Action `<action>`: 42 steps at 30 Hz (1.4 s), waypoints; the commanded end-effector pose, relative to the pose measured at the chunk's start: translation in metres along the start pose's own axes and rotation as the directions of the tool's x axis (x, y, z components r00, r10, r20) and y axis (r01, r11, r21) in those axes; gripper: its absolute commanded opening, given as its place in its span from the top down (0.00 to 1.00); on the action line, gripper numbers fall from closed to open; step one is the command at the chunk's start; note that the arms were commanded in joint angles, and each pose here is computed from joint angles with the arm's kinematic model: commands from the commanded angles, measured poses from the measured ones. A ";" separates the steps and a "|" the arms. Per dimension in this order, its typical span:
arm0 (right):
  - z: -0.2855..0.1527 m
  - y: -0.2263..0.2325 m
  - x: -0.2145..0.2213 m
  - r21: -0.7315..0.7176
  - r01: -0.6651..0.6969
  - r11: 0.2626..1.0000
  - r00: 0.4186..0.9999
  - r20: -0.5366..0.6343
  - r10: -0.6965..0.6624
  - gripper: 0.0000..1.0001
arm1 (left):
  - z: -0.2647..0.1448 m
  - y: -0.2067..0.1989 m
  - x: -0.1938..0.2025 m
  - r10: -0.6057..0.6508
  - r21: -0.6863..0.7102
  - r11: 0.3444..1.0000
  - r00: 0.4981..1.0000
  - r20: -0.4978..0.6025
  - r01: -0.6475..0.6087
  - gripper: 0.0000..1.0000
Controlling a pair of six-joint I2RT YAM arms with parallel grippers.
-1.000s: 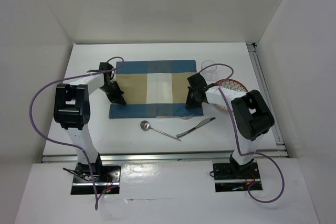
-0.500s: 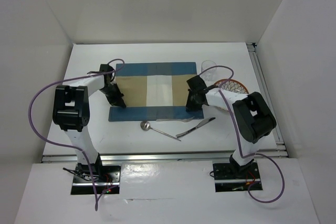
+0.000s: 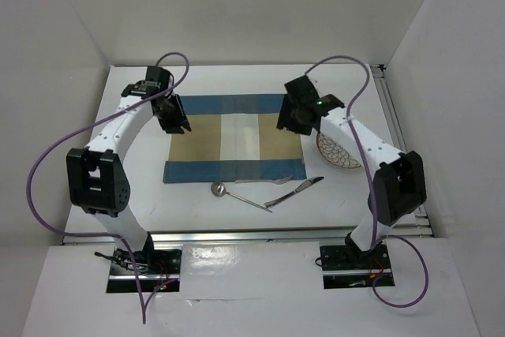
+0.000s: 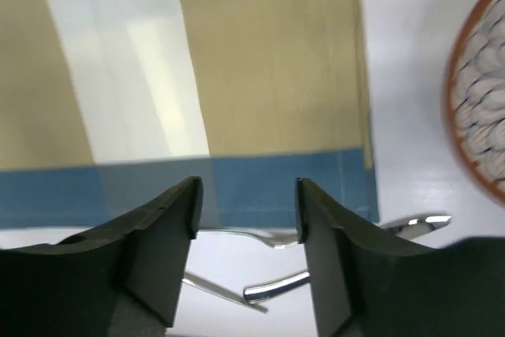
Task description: Set the dinner table for one person
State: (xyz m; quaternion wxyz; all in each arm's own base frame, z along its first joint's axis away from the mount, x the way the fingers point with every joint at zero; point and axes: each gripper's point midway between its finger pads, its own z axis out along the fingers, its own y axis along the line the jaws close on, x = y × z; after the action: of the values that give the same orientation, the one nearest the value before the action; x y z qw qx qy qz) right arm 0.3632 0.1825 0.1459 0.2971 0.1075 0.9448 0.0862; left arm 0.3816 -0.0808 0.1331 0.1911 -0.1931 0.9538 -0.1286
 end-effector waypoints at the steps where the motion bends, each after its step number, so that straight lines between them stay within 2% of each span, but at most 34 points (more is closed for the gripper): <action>1: -0.038 -0.034 -0.064 0.045 -0.077 0.996 0.987 0.143 0.070 0.33 | -0.047 -0.010 -0.010 0.041 0.011 0.999 0.995 0.088 -0.042 0.58; 2: -0.033 -0.040 -0.075 0.047 -0.093 0.995 0.985 0.149 0.085 0.29 | -0.054 -0.016 -0.008 0.050 0.033 0.998 0.994 0.099 -0.054 0.58; 4: -0.026 -0.063 -0.096 0.068 -0.157 0.985 0.976 0.162 0.144 0.19 | -0.081 -0.034 -0.017 0.058 0.098 0.992 0.978 0.198 -0.079 0.58; 7: -0.010 -0.075 -0.129 0.088 -0.207 0.974 0.964 0.191 0.187 0.16 | -0.097 -0.052 -0.010 0.082 0.156 0.980 0.962 0.259 -0.126 0.55; 8: 0.010 -0.082 -0.128 0.119 -0.212 0.970 0.968 0.159 0.192 0.16 | -0.097 -0.050 -0.007 0.082 0.155 0.980 0.963 0.257 -0.125 0.53; 12: 0.038 -0.099 -0.146 0.143 -0.251 0.958 0.962 0.144 0.231 0.16 | -0.103 -0.055 -0.003 0.115 0.159 0.974 0.953 0.280 -0.164 0.49; 17: 0.067 -0.121 -0.159 0.171 -0.297 0.939 0.950 0.151 0.273 0.20 | -0.106 -0.055 0.009 0.139 0.165 0.968 0.949 0.282 -0.191 0.49; 18: 0.079 -0.122 -0.151 0.181 -0.293 0.939 0.954 0.122 0.275 0.20 | -0.109 -0.059 0.012 0.146 0.181 0.962 0.948 0.283 -0.203 0.49; 22: 0.102 -0.131 -0.146 0.179 -0.297 0.938 0.954 0.090 0.285 0.30 | -0.107 -0.058 0.016 0.152 0.174 0.963 0.946 0.286 -0.207 0.49; 25: 0.107 -0.132 -0.145 0.179 -0.288 0.941 0.957 0.089 0.276 0.43 | -0.107 -0.056 0.017 0.162 0.168 0.962 0.946 0.280 -0.214 0.50; 26: 0.107 -0.132 -0.145 0.179 -0.288 0.941 0.957 0.089 0.276 0.53 | -0.103 -0.056 0.017 0.163 0.164 0.963 0.948 0.272 -0.212 0.50; 29: 0.104 -0.132 -0.152 0.176 -0.280 0.944 0.958 0.112 0.264 0.71 | -0.103 -0.055 0.019 0.164 0.160 0.964 0.950 0.264 -0.211 0.50; 30: 0.095 -0.128 -0.162 0.156 -0.284 0.946 0.954 0.143 0.263 0.85 | -0.103 -0.054 0.019 0.164 0.160 0.964 0.951 0.264 -0.211 0.50; 33: 0.075 -0.127 -0.175 0.149 -0.281 0.948 0.949 0.189 0.251 1.00 | -0.103 -0.057 0.021 0.171 0.163 0.962 0.950 0.262 -0.218 0.50; 37: 0.063 -0.101 -0.179 0.091 -0.206 0.974 0.962 0.199 0.185 1.00 | -0.104 -0.059 0.027 0.174 0.188 0.956 0.953 0.249 -0.224 0.50; 39: 0.052 -0.072 -0.183 0.023 -0.163 0.986 0.969 0.193 0.155 1.00 | -0.108 -0.061 0.028 0.165 0.202 0.955 0.954 0.251 -0.219 0.50; 42: 0.054 -0.045 -0.177 0.013 -0.120 0.993 0.977 0.180 0.116 1.00 | -0.112 -0.063 0.029 0.155 0.212 0.953 0.950 0.272 -0.217 0.50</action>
State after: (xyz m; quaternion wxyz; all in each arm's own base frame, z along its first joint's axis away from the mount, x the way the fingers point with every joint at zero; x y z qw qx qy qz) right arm 0.5171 0.0555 0.1171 0.3023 0.2211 0.9265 0.0360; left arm 0.3350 -0.1258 0.2269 0.3160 -0.0992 0.9259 -0.1815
